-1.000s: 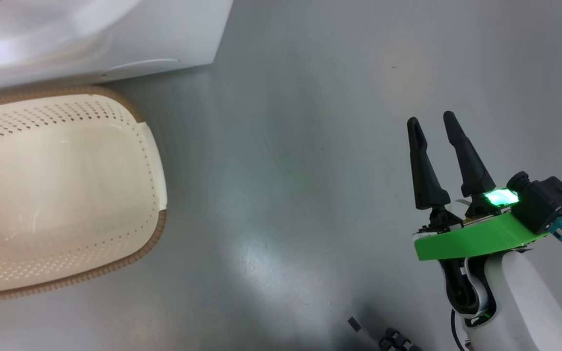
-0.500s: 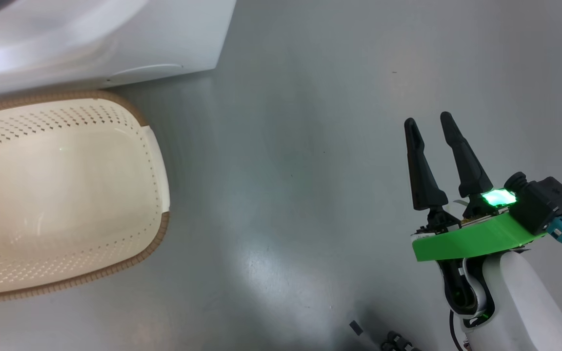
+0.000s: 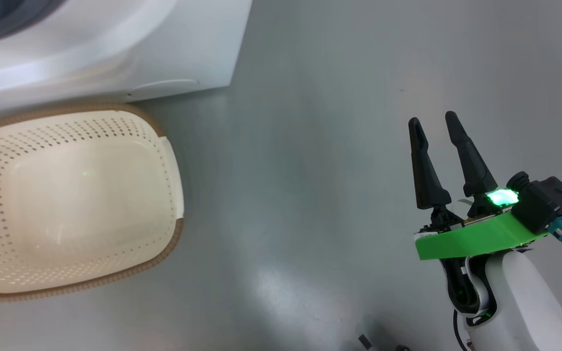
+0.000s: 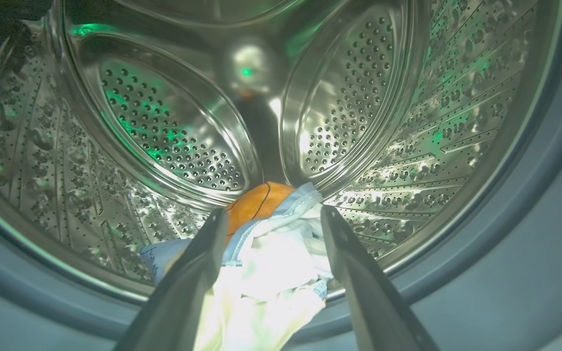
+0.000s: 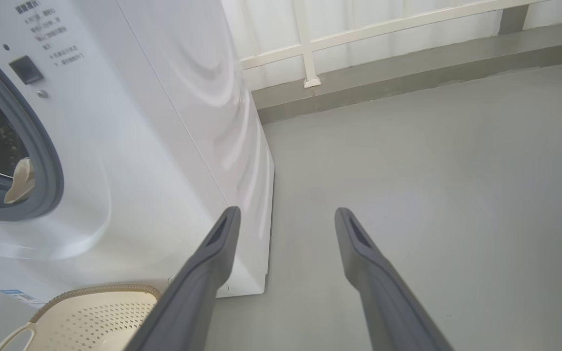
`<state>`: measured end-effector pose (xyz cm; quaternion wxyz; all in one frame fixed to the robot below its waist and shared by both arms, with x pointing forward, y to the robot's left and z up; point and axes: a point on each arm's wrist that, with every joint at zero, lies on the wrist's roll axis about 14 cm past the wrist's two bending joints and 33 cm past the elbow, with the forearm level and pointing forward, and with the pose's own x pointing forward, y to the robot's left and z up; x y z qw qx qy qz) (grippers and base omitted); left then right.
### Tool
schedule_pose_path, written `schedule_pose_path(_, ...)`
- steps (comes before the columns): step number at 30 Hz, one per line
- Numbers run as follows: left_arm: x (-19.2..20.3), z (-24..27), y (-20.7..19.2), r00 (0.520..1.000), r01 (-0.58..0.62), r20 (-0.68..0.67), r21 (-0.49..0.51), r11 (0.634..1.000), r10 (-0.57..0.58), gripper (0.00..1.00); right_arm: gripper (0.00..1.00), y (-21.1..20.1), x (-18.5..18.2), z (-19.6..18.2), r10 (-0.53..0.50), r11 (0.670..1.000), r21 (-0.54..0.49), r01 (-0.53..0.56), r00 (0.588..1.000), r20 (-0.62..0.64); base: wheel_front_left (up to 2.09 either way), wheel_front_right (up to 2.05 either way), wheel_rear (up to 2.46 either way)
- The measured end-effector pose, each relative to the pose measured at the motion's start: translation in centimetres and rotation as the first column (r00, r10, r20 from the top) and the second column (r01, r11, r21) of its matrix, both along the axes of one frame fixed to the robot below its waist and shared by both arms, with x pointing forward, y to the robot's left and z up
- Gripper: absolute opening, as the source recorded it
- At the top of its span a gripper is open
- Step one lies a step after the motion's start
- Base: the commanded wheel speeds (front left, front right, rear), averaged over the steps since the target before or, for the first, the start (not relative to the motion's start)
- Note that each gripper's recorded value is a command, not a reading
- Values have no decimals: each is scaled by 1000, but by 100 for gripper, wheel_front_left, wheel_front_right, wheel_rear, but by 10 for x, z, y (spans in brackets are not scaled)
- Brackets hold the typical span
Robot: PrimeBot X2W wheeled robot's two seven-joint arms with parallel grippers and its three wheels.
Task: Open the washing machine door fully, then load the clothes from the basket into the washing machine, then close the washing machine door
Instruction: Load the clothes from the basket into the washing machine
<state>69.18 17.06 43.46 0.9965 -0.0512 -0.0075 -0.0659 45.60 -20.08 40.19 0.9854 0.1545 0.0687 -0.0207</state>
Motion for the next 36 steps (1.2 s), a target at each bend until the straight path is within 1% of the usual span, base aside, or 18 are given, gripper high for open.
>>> schedule_pose_path(2,-9,0,3,1000,-11,-8,-15,1000,11,100,100,1,1,4,5,1000,-5,-5,1000,11,0,0,0)
schedule_pose_path(7,-35,-4,6,999,-17,-35,-14,1000,17,100,100,7,2,16,23,1000,-11,-23,999,40,0,0,0)
schedule_pose_path(13,-67,2,20,997,-60,-41,-31,998,59,100,100,7,2,30,39,999,-23,-38,996,74,0,0,0)
schedule_pose_path(18,-96,8,27,997,-72,-44,-18,997,71,100,100,10,-1,40,62,998,-31,-60,994,94,0,0,0)
schedule_pose_path(28,-157,18,40,994,-99,-52,16,995,99,100,100,17,-17,53,105,994,-40,-101,989,106,0,0,0)
schedule_pose_path(32,-183,22,44,992,-112,-56,22,993,113,100,100,19,-27,57,114,993,-40,-110,988,107,0,0,0)
schedule_pose_path(33,-195,24,47,991,-118,-57,28,993,119,100,100,19,-32,59,116,993,-39,-113,987,109,0,0,0)
schedule_pose_path(36,-212,28,50,991,-122,-55,47,991,124,100,100,19,-40,63,122,992,-42,-118,986,115,0,0,0)
